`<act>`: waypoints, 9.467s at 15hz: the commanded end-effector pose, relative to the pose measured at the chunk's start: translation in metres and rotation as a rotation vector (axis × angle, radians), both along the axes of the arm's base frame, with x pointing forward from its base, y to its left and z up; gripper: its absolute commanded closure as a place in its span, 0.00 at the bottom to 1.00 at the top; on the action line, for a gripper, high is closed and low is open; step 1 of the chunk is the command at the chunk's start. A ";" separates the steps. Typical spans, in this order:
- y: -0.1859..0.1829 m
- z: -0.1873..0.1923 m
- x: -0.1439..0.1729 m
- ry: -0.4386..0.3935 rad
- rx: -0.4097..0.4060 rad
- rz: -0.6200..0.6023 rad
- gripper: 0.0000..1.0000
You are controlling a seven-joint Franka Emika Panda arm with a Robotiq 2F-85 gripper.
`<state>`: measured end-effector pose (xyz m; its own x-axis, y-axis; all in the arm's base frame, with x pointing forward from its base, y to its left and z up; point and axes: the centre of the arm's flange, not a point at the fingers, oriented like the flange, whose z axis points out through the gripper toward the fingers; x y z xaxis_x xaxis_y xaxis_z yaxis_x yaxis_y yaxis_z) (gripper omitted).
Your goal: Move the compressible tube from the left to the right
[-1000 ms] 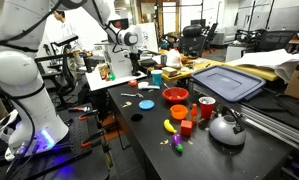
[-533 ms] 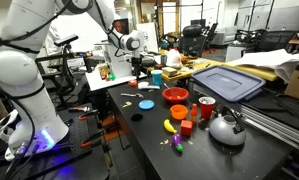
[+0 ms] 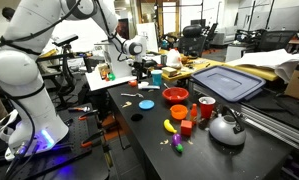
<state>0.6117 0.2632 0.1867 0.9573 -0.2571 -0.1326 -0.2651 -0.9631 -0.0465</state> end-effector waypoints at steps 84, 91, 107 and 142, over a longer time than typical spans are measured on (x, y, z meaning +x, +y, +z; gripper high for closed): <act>-0.451 0.094 -0.137 -0.138 -0.412 -0.983 0.88; -0.480 0.103 -0.115 -0.190 -0.488 -0.963 0.88; -0.465 0.097 -0.107 -0.177 -0.472 -0.881 0.63; -0.613 -0.017 -0.031 -0.278 -0.734 -1.307 0.24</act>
<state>0.5769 -0.3486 0.1624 0.0076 -0.8447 0.5352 -0.9838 0.0896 0.1553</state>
